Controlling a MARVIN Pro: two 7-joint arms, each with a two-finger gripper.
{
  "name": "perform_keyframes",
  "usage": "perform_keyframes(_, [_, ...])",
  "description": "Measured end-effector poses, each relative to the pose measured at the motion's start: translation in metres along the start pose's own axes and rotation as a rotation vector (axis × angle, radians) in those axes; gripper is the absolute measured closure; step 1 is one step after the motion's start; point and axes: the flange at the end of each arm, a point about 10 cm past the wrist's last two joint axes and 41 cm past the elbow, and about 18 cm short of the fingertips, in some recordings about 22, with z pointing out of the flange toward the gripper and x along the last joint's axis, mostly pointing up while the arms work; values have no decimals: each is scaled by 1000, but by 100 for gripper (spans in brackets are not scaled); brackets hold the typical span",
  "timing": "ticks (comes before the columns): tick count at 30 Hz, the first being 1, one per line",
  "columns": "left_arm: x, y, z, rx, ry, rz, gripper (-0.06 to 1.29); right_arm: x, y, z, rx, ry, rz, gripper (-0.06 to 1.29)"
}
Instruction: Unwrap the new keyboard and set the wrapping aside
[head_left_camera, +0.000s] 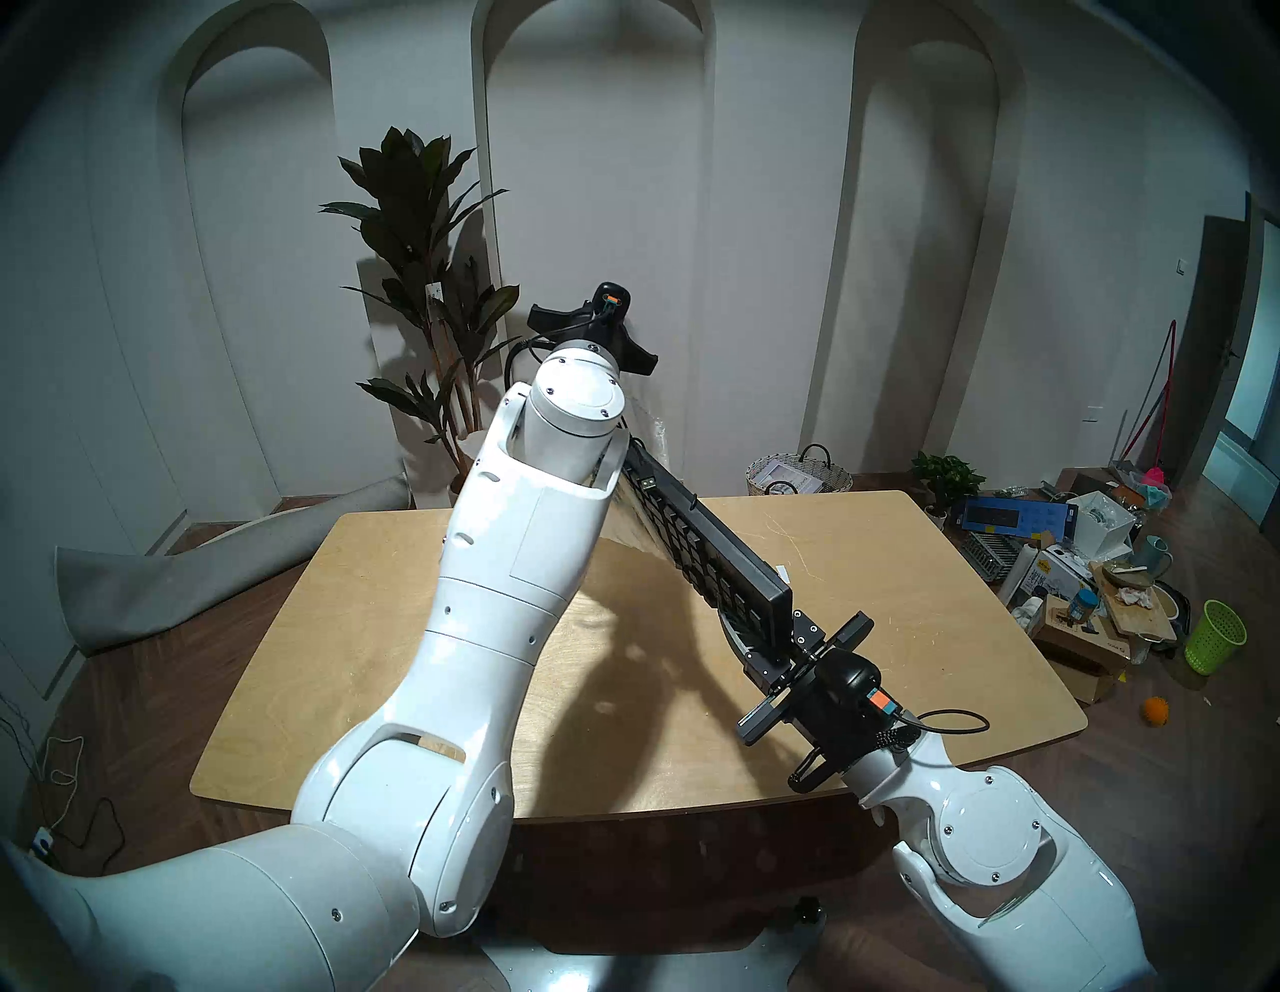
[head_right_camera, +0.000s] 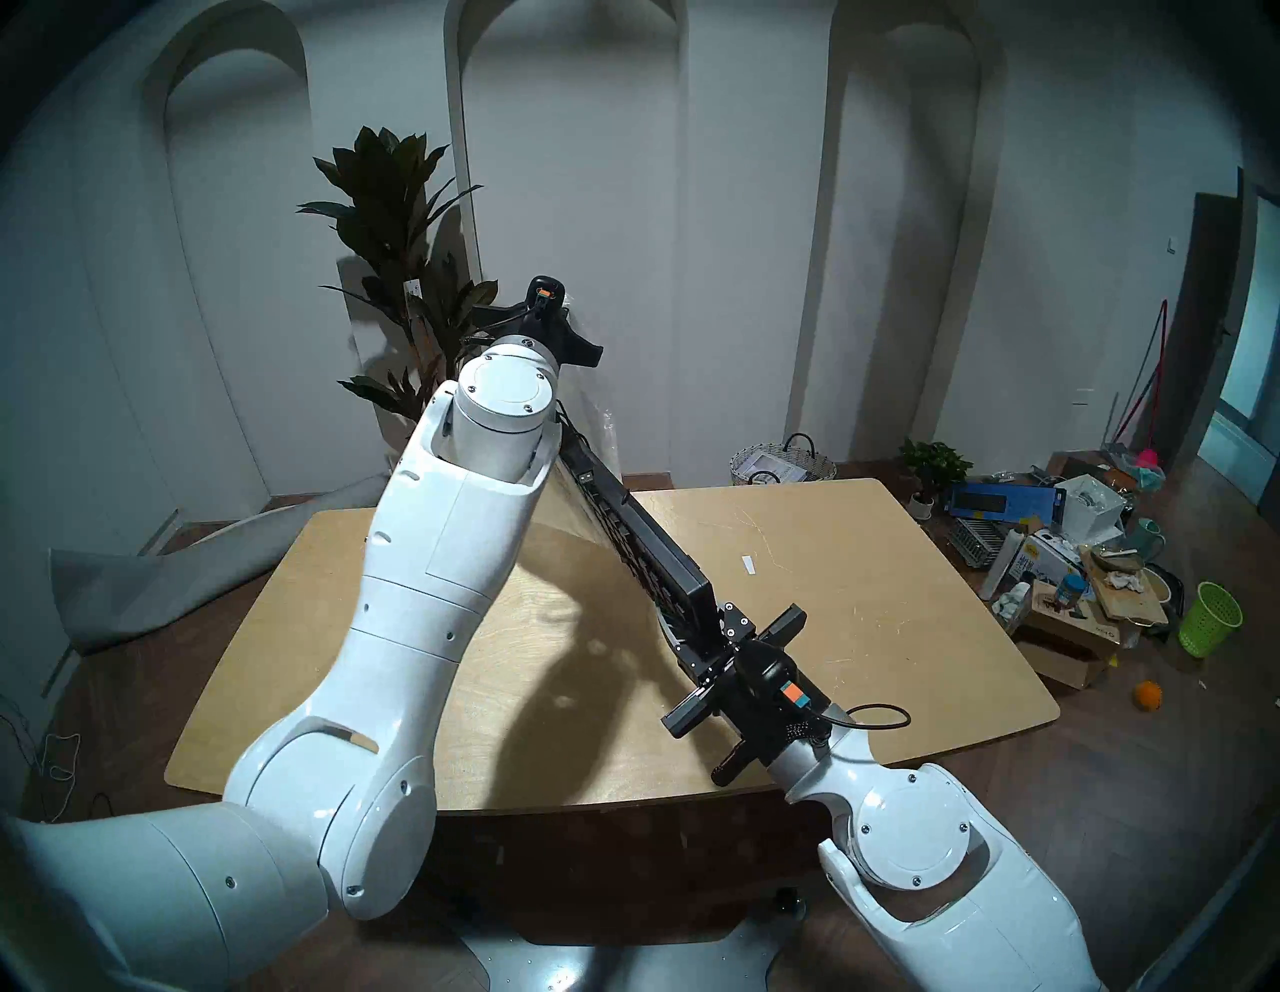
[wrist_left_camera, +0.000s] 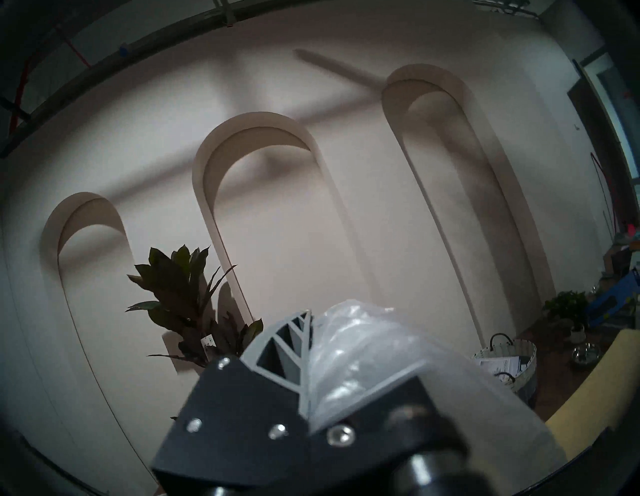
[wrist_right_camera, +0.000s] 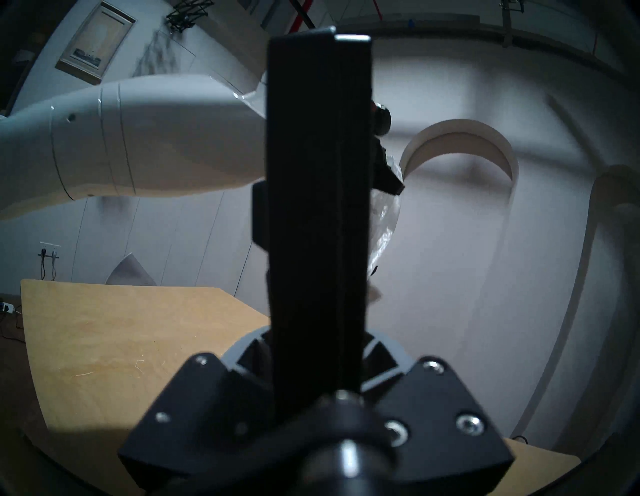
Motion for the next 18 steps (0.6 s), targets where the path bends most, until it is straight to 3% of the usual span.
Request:
perform_keyframes(8, [-26, -9, 11, -89, -51, 123, 126, 21, 10, -7, 18, 42, -39, 99])
perform_keyframes(18, [-47, -42, 26, -119, -94, 263, 126, 32, 23, -20, 49, 36, -82, 99])
